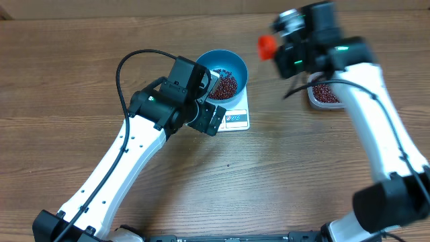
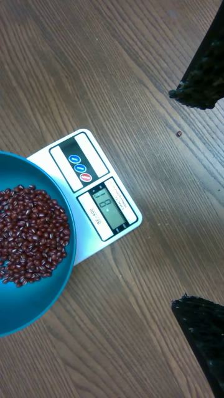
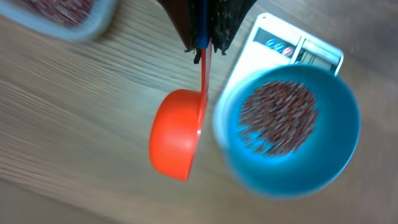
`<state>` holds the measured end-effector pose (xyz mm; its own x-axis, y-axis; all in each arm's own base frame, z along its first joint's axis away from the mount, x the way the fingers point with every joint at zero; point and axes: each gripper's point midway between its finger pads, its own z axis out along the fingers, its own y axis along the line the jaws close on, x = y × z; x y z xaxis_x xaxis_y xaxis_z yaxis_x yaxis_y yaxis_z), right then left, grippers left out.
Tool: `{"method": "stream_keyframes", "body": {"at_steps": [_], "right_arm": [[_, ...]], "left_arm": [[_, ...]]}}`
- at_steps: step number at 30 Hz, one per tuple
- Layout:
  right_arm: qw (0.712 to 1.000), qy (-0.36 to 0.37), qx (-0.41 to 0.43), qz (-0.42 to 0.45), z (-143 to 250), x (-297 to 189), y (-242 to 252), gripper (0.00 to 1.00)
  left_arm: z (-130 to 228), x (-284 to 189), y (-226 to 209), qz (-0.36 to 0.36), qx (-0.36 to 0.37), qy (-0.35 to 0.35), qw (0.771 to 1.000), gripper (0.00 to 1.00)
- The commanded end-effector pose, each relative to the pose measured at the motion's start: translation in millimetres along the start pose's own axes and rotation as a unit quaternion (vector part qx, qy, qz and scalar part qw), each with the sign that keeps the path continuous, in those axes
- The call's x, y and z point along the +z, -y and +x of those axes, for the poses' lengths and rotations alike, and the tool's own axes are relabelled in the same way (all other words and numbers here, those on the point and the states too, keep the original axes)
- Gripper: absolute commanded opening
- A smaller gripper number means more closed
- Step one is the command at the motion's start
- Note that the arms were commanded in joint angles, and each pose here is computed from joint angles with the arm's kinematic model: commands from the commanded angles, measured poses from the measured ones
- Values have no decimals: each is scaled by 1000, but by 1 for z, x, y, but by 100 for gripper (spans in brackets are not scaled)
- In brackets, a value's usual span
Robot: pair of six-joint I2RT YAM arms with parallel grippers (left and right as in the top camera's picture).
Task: Scoop item into bowl and weigh 150g on scale
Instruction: 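Move the empty scoop with the right gripper back to the bean tub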
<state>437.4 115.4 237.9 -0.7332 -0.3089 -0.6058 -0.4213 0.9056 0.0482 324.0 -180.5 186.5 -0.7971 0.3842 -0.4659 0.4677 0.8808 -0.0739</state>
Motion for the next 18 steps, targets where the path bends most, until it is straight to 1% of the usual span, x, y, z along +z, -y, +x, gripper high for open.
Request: {"method": "stream_keyframes", "body": {"at_steps": [1,3,5,7,12,15,18], "right_arm": [[996,64,63,16,-14,-58,36,4],[993,48,92,61,1,-67,68,4],[982,0,124,140,32,-75,108,4],[974,-29,135,177,50,-79,123,3],[961,-83,134,226,78,-76,137,4],[957,-124,121,231,98,-65,139,4],[951,-150,120,241,112,-57,143,4]], "left_arm": [[-2,-7,0,2,-5,12,1000,100],[-2,-7,0,2,-5,12,1000,100],[-2,-7,0,2,-5,12,1000,100],[-2,-7,0,2,-5,12,1000,100],[-2,-7,0,2,-5,12,1000,100],[-2,-7,0,2,-5,12,1000,100],[-2,-7,0,2,-5,12,1000,100]]}}
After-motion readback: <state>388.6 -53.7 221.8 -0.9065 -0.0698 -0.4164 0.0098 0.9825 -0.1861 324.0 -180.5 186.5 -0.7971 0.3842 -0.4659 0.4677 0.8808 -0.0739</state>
